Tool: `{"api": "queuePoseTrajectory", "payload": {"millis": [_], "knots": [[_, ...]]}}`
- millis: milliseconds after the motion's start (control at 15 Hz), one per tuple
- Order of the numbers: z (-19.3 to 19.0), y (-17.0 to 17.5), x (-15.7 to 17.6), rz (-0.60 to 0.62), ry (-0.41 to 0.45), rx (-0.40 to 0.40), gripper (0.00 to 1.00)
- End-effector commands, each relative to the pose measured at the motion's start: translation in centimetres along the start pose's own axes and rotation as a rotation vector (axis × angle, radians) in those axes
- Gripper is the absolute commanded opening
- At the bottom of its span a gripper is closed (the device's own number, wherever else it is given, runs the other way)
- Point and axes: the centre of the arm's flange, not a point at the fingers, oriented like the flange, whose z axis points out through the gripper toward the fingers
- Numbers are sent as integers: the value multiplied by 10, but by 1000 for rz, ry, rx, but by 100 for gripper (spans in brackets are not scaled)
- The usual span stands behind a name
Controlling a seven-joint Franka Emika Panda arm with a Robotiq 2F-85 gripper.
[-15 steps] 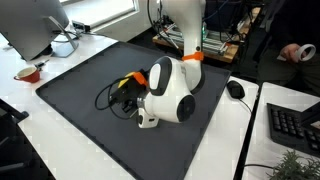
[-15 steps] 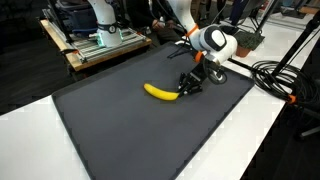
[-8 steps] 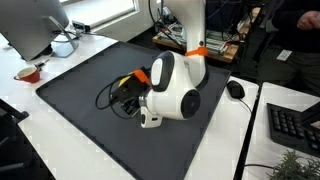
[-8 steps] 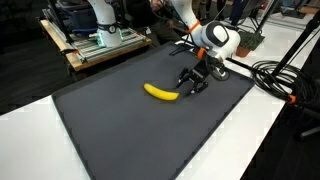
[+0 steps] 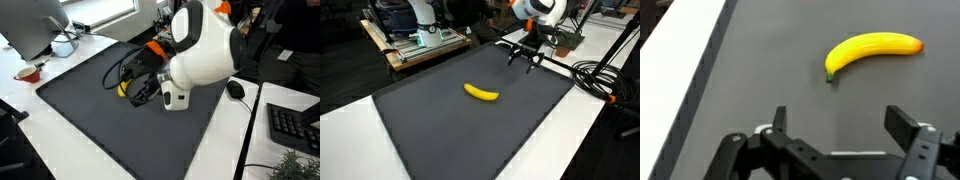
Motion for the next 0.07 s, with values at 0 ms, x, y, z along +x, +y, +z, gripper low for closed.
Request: {"api": "queuePoseTrajectory", "payload": {"millis": [0], "knots": [[-12,-4,-3,-8,19,-31,100]]}}
